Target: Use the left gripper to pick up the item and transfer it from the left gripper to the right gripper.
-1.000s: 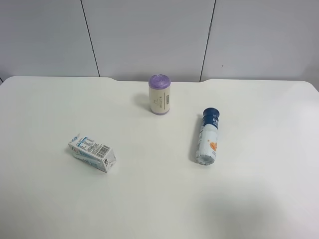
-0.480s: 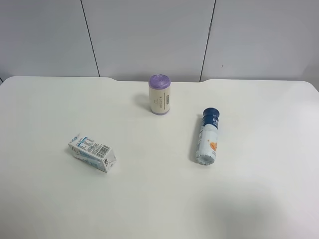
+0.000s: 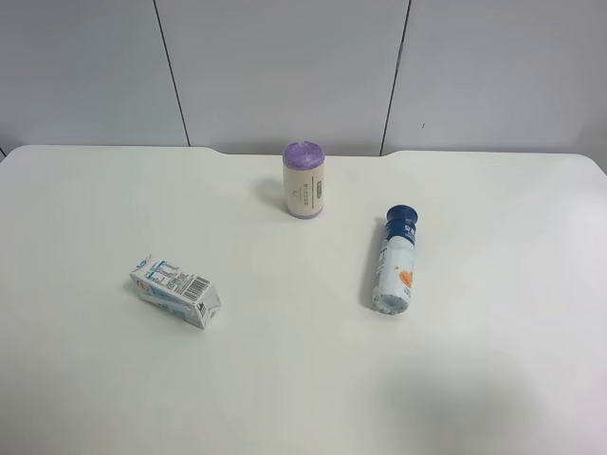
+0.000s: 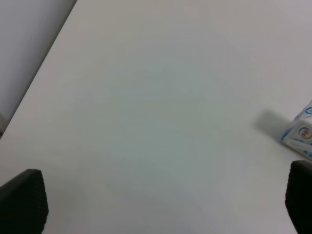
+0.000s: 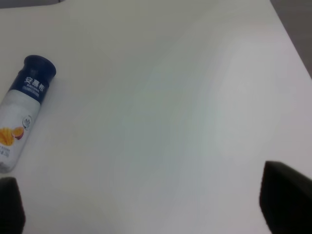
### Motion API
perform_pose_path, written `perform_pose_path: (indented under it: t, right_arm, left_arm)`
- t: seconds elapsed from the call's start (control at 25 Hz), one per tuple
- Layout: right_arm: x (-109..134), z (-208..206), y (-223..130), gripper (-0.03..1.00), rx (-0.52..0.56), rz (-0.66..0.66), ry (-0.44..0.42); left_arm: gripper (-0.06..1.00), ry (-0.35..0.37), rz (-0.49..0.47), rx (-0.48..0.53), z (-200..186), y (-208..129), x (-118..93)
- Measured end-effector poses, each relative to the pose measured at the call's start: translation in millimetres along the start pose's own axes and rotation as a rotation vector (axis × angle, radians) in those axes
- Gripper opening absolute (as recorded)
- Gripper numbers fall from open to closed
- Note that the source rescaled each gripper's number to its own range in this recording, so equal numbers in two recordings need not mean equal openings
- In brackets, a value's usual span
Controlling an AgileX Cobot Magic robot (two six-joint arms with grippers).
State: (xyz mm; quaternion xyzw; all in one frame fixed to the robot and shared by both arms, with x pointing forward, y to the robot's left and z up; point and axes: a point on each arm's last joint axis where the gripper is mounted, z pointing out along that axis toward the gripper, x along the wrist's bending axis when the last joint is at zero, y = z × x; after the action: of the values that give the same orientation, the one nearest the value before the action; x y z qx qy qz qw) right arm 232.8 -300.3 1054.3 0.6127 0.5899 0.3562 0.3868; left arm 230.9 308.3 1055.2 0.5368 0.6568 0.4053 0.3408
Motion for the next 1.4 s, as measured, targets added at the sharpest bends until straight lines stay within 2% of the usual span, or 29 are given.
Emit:
perform_pose_path:
  t: [0.12, 0.28, 0.36, 0.56, 0.72, 0.84, 1.0, 1.12, 1.4]
  right_arm:
    - [0.0, 0.0, 0.0, 0.93, 0.0, 0.0, 0.0]
    - [0.0, 0.0, 0.0, 0.93, 0.0, 0.0, 0.0]
    - [0.0, 0.0, 0.0, 0.93, 0.0, 0.0, 0.0]
    - [0.0, 0.0, 0.0, 0.93, 0.0, 0.0, 0.0]
    - [0.0, 0.0, 0.0, 0.93, 0.0, 0.0, 0.0]
    - [0.0, 0.0, 0.0, 0.93, 0.0, 0.0, 0.0]
    - [0.0, 0.0, 0.0, 0.93, 0.0, 0.0, 0.0]
    - [0.0, 0.0, 0.0, 0.93, 0.0, 0.0, 0.0]
    - [0.0, 0.0, 0.0, 0.93, 0.0, 0.0, 0.0]
  left_arm:
    - [1.0, -0.008, 0.024, 0.041, 5.5, 3.9, -1.6]
    - [1.0, -0.096, 0.133, 0.128, 13.9, 30.3, -11.5]
    - [1.0, -0.166, 0.198, 0.173, 22.2, 48.5, -18.9]
    - [1.0, -0.421, 0.429, 0.221, 40.6, 85.7, -43.3]
    - [1.0, -0.596, 0.645, 0.31, 64.4, 101.4, -73.8]
    - [1.0, -0.683, 0.833, 0.367, 85.1, 104.4, -101.3]
    - [1.0, -0.765, 1.093, 0.39, 109.2, 97.9, -141.0]
    - [1.0, -0.811, 1.244, 0.382, 123.9, 87.7, -163.9]
    - [1.0, -0.882, 1.506, 0.427, 155.6, 67.2, -183.5]
